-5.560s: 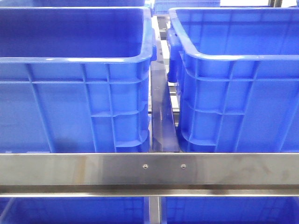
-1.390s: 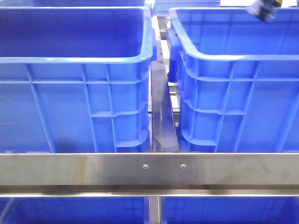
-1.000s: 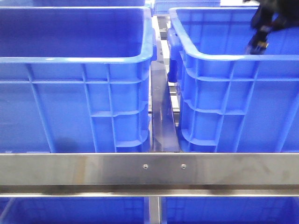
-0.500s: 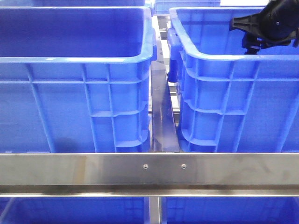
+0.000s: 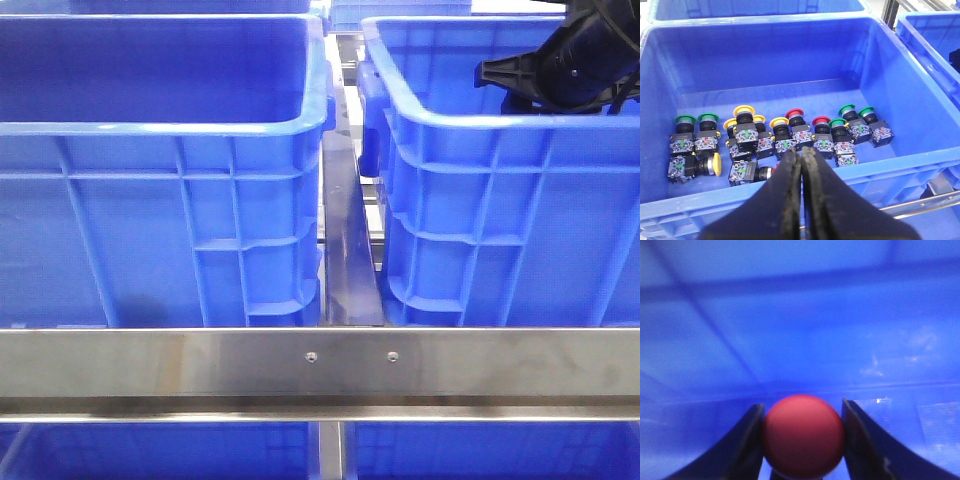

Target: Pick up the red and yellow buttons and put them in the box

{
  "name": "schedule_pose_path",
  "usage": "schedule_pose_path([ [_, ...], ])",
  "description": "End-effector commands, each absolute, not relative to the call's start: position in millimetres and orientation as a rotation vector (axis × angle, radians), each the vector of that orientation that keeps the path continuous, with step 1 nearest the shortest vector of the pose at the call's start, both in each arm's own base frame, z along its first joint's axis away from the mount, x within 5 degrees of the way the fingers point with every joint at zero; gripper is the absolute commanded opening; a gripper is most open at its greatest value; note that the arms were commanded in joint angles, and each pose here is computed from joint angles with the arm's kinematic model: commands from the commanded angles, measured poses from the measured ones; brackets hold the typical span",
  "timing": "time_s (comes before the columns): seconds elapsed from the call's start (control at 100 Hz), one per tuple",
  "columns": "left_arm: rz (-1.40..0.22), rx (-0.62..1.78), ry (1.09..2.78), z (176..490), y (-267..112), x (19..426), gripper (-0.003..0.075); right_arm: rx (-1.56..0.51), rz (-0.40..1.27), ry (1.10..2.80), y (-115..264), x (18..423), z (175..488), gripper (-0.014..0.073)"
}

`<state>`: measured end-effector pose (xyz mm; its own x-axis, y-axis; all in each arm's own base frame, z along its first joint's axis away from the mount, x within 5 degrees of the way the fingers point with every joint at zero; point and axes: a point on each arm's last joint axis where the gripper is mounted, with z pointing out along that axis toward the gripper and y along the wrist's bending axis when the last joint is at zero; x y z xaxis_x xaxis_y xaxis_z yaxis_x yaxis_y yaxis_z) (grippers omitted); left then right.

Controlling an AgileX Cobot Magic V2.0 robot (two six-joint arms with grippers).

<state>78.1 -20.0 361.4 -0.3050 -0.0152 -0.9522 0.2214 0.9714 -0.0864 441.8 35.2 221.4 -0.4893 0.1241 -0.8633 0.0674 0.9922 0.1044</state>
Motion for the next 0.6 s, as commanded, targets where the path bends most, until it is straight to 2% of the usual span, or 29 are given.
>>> schedule_pose_path([
  [0.0,-0.263,0.127,1.774,375.9,-20.5,79.1,-0.0019,0.091,0.095,2.023,37.2,441.1,247.4,0.0226],
  [0.18,-0.266,0.126,1.774,375.9,-20.6,79.1,-0.0019,0.089,0.100,2.021,36.8,440.8,248.4,0.0472],
  [0.25,-0.268,0.126,1.774,375.9,-20.7,79.0,-0.0019,0.085,0.107,2.015,37.2,439.8,251.7,0.0527],
  [0.59,-0.268,0.126,1.774,375.9,-20.7,79.0,-0.0019,0.083,0.121,1.907,35.3,417.2,300.6,0.0539],
])
